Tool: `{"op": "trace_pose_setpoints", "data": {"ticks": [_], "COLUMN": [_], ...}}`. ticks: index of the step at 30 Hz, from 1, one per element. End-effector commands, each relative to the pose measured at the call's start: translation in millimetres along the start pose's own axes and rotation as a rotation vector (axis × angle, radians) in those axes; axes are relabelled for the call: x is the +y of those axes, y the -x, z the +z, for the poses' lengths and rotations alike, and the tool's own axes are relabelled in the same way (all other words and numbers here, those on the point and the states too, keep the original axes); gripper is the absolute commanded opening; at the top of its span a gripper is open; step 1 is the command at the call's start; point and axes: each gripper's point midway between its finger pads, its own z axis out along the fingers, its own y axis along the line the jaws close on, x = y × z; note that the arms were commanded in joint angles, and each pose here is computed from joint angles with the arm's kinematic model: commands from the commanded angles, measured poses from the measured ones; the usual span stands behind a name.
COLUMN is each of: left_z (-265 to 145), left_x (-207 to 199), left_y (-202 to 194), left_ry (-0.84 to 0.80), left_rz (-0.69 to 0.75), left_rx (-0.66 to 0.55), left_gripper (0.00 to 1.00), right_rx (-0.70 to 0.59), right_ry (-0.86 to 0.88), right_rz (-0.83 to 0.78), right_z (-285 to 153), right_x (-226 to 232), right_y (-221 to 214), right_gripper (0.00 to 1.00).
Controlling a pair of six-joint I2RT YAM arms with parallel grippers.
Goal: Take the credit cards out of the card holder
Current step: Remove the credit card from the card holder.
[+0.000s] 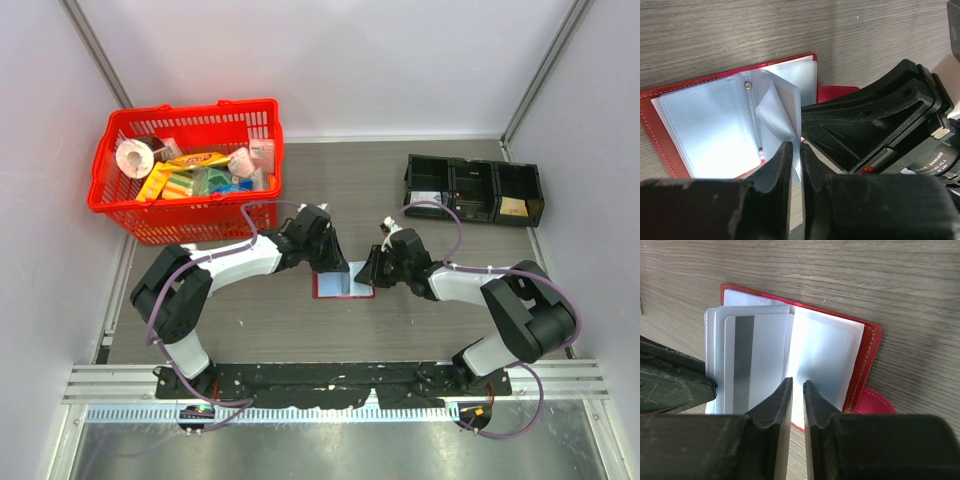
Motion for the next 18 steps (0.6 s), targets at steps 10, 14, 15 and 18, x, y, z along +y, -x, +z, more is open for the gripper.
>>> {"op": "trace_pose_setpoints", "data": {"ticks": [10,14,15,18], "left_z": [-1.4,-0.4,0.0,-0.4], "left_x": [-17.6,-16.4,-15.4,-15.4], "left_y": [5.8,4.7,4.0,3.4], "left_ry": [-0.062,-0.060,-0.056,-0.055], "left_rz": [0.014,0.012,0.011,0.011], "left_rx": [-0.015,-0.011,-0.008,-0.007], "left_gripper": [0.25,0.25,0.25,0.25], "right_rx": [-0.019,-0.021,-0.019,-0.019], "right_ry": [0.031,0.034,0.032,0.034], "right_rz": [0.005,0.005,0.006,0.004], "right_z": [-0.3,-0.4,-0.2,-0.4], "right_x": [5.3,5.7,5.2,5.7], "right_y": [5.1,6.2,5.6,5.8], "right_gripper": [0.19,0.19,0.19,0.19]}}
